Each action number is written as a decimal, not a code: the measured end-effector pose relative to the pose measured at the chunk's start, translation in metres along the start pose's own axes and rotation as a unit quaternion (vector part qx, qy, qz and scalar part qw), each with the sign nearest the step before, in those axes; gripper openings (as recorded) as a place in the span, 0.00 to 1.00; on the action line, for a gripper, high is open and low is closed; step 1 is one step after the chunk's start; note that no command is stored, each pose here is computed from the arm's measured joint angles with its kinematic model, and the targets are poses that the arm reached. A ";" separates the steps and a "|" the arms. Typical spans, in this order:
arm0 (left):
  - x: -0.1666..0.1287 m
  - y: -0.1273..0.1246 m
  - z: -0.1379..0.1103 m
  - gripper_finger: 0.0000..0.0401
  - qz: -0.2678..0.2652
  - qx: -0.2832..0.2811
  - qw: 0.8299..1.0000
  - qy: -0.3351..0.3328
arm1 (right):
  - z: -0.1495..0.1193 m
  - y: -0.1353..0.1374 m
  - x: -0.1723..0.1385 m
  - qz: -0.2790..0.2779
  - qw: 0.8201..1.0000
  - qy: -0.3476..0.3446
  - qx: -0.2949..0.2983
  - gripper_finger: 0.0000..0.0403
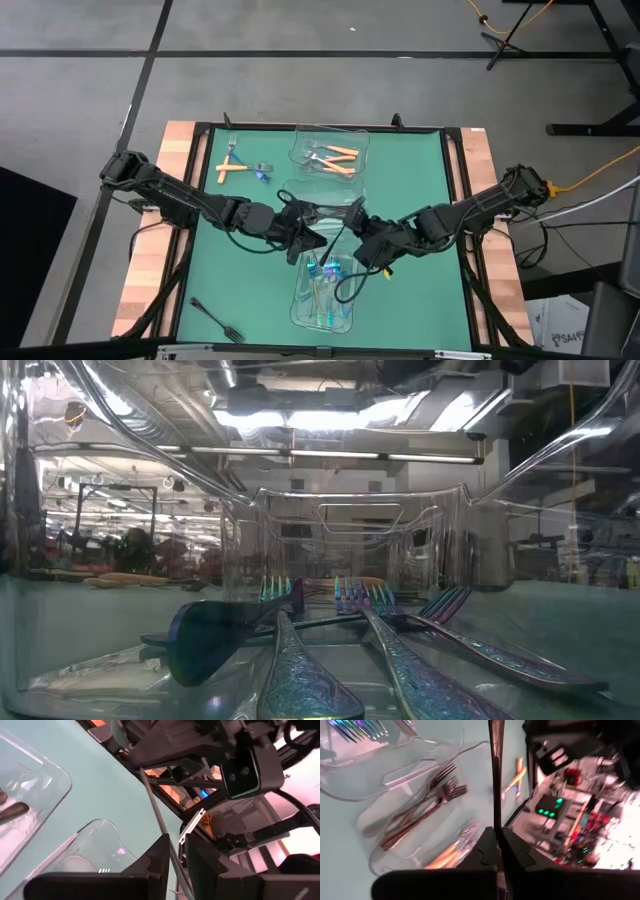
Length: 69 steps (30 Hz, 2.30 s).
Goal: Sort silverware by color (type)
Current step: Put the black fork into the middle transparent bin
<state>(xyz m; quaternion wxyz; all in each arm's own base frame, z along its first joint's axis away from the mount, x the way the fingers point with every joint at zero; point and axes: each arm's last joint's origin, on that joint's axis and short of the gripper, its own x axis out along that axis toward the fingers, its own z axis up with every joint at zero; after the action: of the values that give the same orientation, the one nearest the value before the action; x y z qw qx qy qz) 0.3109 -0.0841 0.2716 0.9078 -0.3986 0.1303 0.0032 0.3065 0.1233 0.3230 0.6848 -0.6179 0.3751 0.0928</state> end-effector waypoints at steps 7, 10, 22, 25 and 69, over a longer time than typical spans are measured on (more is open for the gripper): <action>0.000 0.000 0.000 0.14 0.000 -0.025 1.000 0.000 | -0.005 -0.005 0.005 -0.001 1.000 -0.002 -0.011 0.00; 0.000 0.000 0.000 0.14 0.003 -0.029 1.000 -0.003 | -0.009 -0.008 0.009 0.008 1.000 -0.010 -0.003 0.00; 0.000 0.003 0.000 0.14 0.034 -0.027 0.999 -0.024 | -0.011 -0.010 0.012 0.021 0.999 -0.030 0.004 0.00; 0.000 0.003 0.000 0.14 0.035 -0.040 0.998 -0.026 | -0.013 -0.011 0.014 0.021 0.999 -0.027 0.007 0.00; 0.011 0.011 -0.014 0.01 0.052 -0.058 0.997 0.000 | -0.021 -0.016 0.019 0.025 0.999 -0.029 0.027 0.07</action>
<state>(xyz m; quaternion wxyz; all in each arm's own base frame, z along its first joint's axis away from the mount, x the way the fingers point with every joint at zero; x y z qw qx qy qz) 0.3173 -0.0877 0.2518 0.8816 -0.4435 0.1505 0.0580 0.3209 0.0941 0.3241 0.7096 -0.5865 0.3725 0.1174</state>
